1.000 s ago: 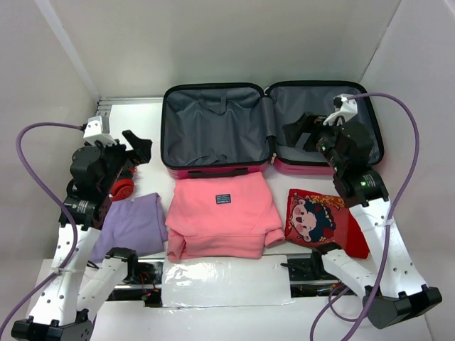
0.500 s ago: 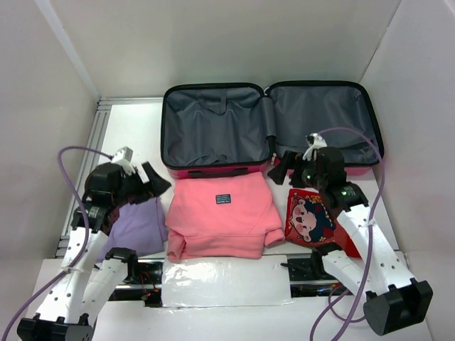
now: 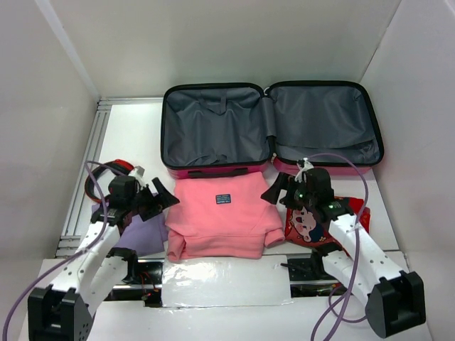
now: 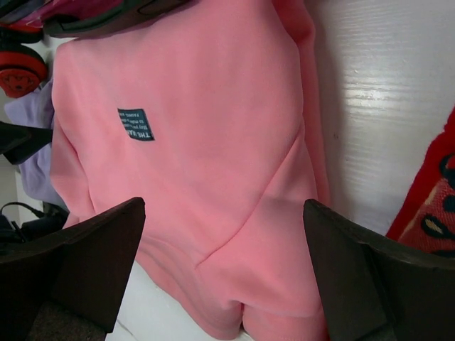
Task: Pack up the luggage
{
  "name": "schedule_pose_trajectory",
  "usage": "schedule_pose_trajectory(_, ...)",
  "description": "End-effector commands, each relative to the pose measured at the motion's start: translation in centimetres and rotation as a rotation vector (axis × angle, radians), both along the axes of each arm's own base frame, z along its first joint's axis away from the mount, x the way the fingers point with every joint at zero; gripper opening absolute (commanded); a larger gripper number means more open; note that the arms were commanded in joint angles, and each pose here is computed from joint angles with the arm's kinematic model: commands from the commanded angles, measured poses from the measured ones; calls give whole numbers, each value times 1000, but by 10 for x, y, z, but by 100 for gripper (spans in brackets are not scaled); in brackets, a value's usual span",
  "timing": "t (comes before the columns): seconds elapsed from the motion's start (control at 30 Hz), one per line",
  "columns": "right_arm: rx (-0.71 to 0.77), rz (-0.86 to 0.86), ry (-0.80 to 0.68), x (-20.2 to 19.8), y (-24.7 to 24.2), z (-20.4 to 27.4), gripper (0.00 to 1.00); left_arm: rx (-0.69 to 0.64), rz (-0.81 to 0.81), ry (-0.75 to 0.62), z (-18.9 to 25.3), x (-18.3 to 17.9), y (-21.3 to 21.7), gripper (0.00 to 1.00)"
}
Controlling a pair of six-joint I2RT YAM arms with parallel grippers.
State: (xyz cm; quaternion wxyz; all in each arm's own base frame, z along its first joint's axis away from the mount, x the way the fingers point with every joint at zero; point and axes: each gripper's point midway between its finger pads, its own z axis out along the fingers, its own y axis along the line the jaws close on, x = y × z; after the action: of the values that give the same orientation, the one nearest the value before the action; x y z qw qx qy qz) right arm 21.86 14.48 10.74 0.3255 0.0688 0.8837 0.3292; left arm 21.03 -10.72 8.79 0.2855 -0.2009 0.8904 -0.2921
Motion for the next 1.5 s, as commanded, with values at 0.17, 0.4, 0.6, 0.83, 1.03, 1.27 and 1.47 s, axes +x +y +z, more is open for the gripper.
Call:
schedule_pose_trajectory(0.17, 3, 19, -91, 23, 9, 0, 98, 20, -79, -112, -5, 30, -22, 95)
schedule_pose_trajectory(0.4, -91, -43, -38, 28, -2, -27, 97, 90, -83, -117, -19, 38, -17, 95)
schedule_pose_trajectory(0.6, -139, -38, 23, 25, -1, -55, 97, 77, -103, -53, -44, 32, -23, 95)
schedule_pose_trajectory(0.83, -123, -7, 87, 13, 9, -77, 97, 156, -104, 55, -79, 10, -21, 94)
schedule_pose_trajectory(1.03, -101, -2, 113, 1, 15, -85, 94, 132, -107, 72, -89, -2, -30, 90)
schedule_pose_trajectory(1.27, -95, 14, 113, -10, 19, -92, 73, 151, -137, 72, -94, -7, -39, 74)
schedule_pose_trajectory(1.47, -145, -7, 136, -11, 17, -102, 12, 218, -133, 118, -111, -14, -43, 34)
